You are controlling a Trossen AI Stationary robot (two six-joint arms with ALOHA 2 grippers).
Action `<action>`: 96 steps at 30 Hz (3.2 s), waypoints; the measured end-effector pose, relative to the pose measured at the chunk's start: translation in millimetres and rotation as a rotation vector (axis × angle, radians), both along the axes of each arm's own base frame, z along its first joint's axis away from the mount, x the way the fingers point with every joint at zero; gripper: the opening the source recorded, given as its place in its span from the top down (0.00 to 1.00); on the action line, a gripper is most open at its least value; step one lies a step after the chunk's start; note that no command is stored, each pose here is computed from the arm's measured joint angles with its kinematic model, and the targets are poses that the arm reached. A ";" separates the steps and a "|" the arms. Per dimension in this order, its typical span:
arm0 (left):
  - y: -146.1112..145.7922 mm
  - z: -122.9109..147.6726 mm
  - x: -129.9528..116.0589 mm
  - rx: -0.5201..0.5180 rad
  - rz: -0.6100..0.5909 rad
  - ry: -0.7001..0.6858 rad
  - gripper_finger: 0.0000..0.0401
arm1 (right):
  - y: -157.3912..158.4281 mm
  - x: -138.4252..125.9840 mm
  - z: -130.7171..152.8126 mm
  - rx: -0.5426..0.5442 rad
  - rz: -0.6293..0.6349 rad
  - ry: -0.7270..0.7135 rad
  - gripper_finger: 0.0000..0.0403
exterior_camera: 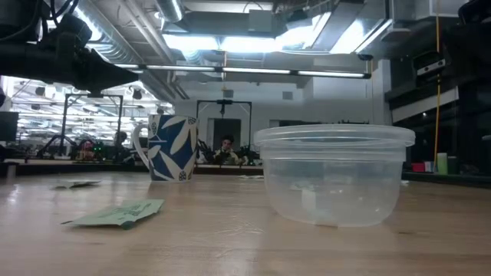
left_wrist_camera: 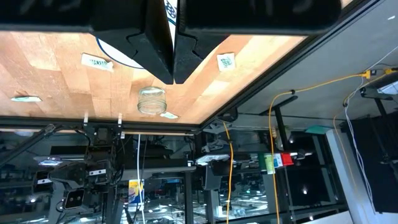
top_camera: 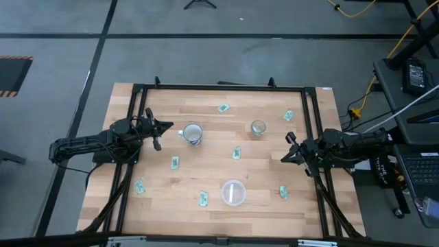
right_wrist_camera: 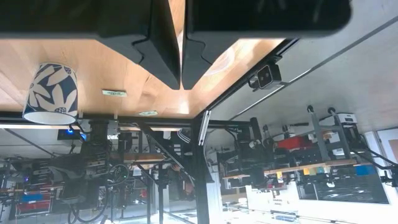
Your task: Pick and place Stevia / Truvia into bins
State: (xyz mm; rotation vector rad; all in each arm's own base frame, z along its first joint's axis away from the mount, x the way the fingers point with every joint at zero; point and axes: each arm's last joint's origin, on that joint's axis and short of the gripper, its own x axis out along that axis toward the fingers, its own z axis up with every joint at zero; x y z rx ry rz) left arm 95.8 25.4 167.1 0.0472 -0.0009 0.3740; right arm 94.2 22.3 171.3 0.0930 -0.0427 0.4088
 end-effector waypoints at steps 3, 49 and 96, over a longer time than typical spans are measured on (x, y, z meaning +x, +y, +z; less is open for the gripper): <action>0.0 0.1 0.0 0.000 0.000 0.000 0.98 | 0.0 0.0 0.0 0.000 0.000 0.000 0.95; 0.0 0.1 0.0 0.000 0.000 0.000 0.98 | 0.0 0.0 0.1 0.000 0.000 0.000 0.95; 0.0 0.0 0.0 0.000 0.000 0.000 0.98 | 0.0 0.0 0.0 -0.093 -0.006 -0.040 0.95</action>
